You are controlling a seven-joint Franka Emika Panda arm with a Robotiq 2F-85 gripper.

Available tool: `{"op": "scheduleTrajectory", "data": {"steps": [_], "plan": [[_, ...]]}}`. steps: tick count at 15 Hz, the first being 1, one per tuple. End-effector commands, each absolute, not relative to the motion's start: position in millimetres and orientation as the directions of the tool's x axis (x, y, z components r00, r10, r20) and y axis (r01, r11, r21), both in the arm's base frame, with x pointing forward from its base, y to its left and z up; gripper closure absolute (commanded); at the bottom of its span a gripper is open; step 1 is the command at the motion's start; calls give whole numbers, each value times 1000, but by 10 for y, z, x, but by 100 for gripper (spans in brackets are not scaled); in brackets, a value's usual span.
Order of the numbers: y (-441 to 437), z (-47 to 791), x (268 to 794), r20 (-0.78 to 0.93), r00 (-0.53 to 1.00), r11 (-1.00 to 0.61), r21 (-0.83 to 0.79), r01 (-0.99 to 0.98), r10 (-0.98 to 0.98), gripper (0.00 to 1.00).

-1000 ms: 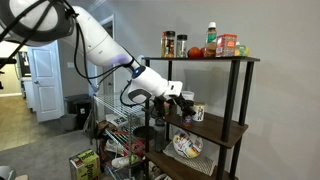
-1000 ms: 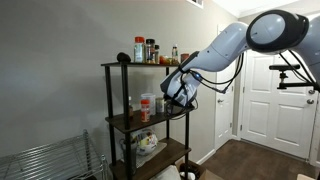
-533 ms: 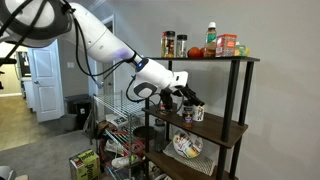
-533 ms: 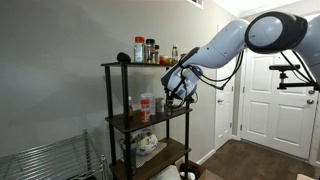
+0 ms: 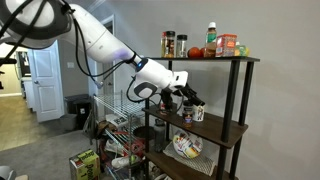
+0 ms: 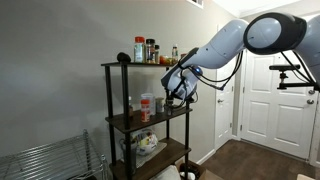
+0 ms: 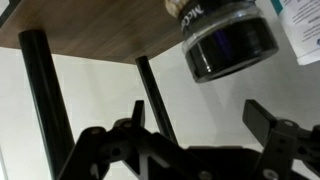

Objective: Move the spice jar from the top shelf to the second one

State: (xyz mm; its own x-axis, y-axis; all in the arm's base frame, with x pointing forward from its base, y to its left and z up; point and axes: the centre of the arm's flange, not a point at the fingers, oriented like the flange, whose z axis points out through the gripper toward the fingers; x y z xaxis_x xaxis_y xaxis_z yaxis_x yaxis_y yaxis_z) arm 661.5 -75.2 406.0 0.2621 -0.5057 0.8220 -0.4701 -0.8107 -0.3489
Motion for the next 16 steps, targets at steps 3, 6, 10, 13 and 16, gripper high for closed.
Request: {"op": "scheduleTrajectory", "data": {"steps": [3,6,10,13,16], "plan": [[-816,3988,6253,828,203,-800,-393,-454,-522,0],[-891,4107,6034,855,166,-816,-385,-431,-491,0],[-989,4279,5934,865,163,-827,-373,-421,-474,0],[-911,4130,5898,810,324,-839,-336,-427,-489,0],[-842,3712,5540,789,376,-840,-301,-452,-485,0]]}}
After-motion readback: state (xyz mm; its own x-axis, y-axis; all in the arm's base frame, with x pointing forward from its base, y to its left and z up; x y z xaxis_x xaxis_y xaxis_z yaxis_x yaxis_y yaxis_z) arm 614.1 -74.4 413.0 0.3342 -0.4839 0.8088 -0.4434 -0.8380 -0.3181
